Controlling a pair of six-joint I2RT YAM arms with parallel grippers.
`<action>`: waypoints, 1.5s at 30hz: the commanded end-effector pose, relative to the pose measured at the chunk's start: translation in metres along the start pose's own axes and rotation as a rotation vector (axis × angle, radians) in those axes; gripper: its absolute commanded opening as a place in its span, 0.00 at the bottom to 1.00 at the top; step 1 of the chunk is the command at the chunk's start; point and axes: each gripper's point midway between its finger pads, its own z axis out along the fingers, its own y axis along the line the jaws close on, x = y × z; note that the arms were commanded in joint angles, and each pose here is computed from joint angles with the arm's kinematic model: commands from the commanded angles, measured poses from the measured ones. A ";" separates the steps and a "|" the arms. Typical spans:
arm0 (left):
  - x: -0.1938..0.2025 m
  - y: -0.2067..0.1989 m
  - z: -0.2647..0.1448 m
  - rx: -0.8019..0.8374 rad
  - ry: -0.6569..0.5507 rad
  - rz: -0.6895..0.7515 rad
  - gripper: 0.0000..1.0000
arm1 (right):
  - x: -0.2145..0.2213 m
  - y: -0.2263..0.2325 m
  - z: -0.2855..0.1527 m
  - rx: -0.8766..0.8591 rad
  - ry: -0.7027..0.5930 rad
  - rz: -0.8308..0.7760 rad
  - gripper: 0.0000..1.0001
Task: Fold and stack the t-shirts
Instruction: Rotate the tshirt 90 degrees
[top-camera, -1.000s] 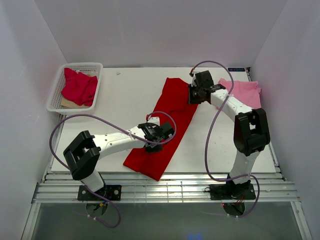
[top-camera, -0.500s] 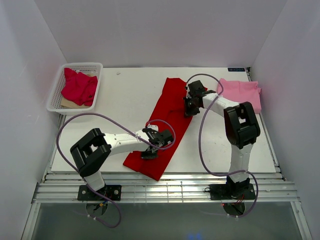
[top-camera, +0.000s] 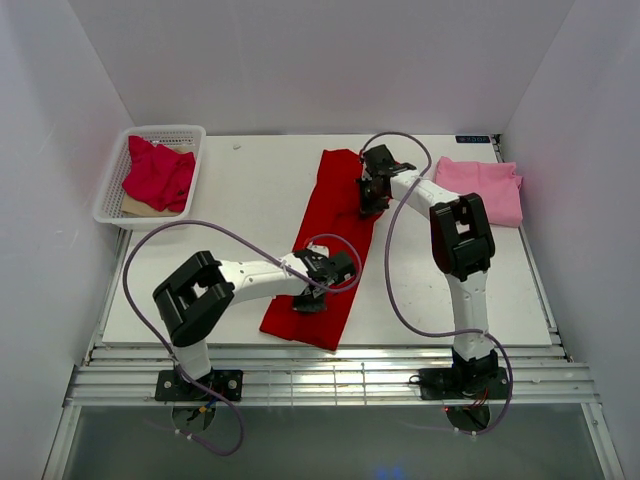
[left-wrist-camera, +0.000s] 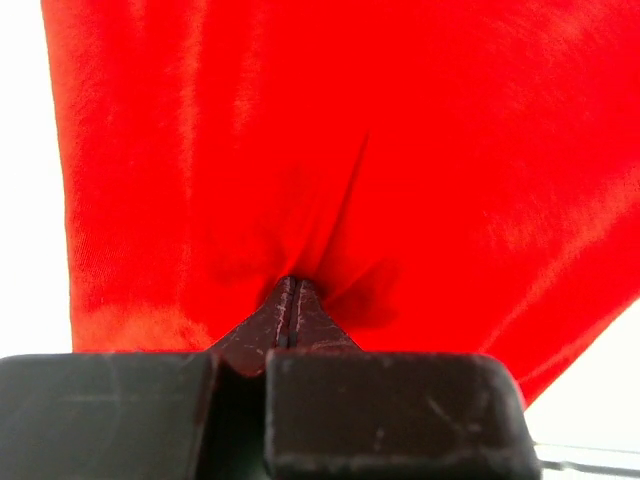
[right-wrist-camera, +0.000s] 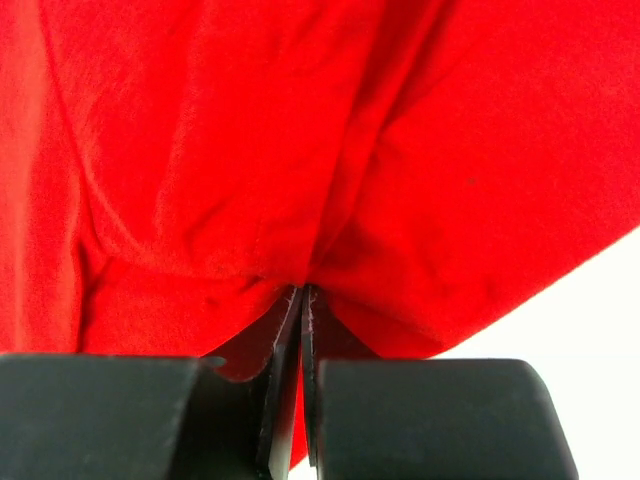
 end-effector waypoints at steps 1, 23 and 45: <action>0.011 -0.049 0.014 0.170 0.082 -0.027 0.00 | -0.010 -0.021 0.014 0.111 0.005 0.018 0.08; -0.103 -0.068 -0.087 0.318 -0.401 -0.100 0.20 | -0.039 -0.009 -0.119 0.096 -0.294 -0.070 0.28; 0.020 0.014 -0.016 0.100 -0.058 -0.107 0.63 | 0.259 0.058 -0.161 -0.177 0.027 0.132 0.59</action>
